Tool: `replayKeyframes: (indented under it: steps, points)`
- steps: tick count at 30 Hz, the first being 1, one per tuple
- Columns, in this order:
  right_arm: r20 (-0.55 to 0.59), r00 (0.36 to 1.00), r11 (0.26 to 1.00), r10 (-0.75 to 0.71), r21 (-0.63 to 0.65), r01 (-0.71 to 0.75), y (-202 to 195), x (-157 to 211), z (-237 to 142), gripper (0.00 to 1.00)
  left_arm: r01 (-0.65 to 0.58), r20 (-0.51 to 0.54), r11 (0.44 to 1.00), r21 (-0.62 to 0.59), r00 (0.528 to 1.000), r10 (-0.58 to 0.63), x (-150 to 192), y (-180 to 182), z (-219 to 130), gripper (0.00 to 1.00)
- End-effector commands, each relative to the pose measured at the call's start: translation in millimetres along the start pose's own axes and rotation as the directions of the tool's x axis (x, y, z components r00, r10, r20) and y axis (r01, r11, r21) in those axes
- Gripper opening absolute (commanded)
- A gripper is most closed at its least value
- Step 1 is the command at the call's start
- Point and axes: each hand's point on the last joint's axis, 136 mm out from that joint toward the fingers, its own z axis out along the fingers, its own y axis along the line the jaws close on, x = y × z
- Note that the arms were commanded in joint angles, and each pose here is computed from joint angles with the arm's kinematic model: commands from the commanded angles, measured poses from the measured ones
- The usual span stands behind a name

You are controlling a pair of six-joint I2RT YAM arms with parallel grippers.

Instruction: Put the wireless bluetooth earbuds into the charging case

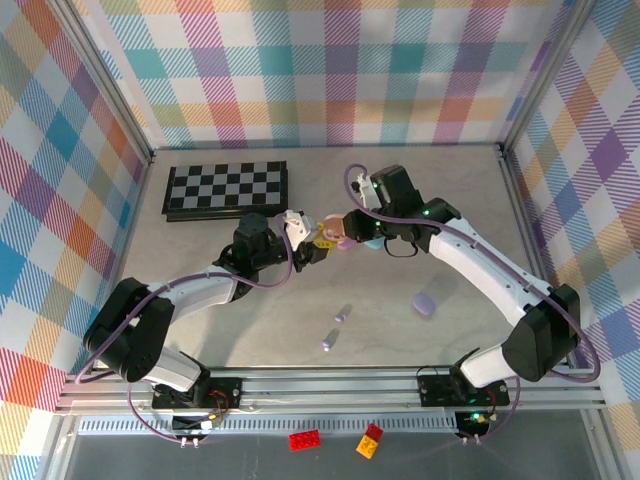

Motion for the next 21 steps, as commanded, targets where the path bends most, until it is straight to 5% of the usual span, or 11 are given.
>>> replayKeyframes:
  steps: [1,21]
  points:
    - [0.005,1.000,1.000,-0.027,-0.012,0.027,7,-7,0,0.20,-0.042,0.033,0.999,0.029,0.999,0.041,-15,-6,3,0.30]
    - [-0.025,0.999,0.999,-0.036,-0.024,0.035,9,-3,12,0.21,-0.040,0.045,0.999,0.029,0.998,0.038,-18,-6,3,0.30]
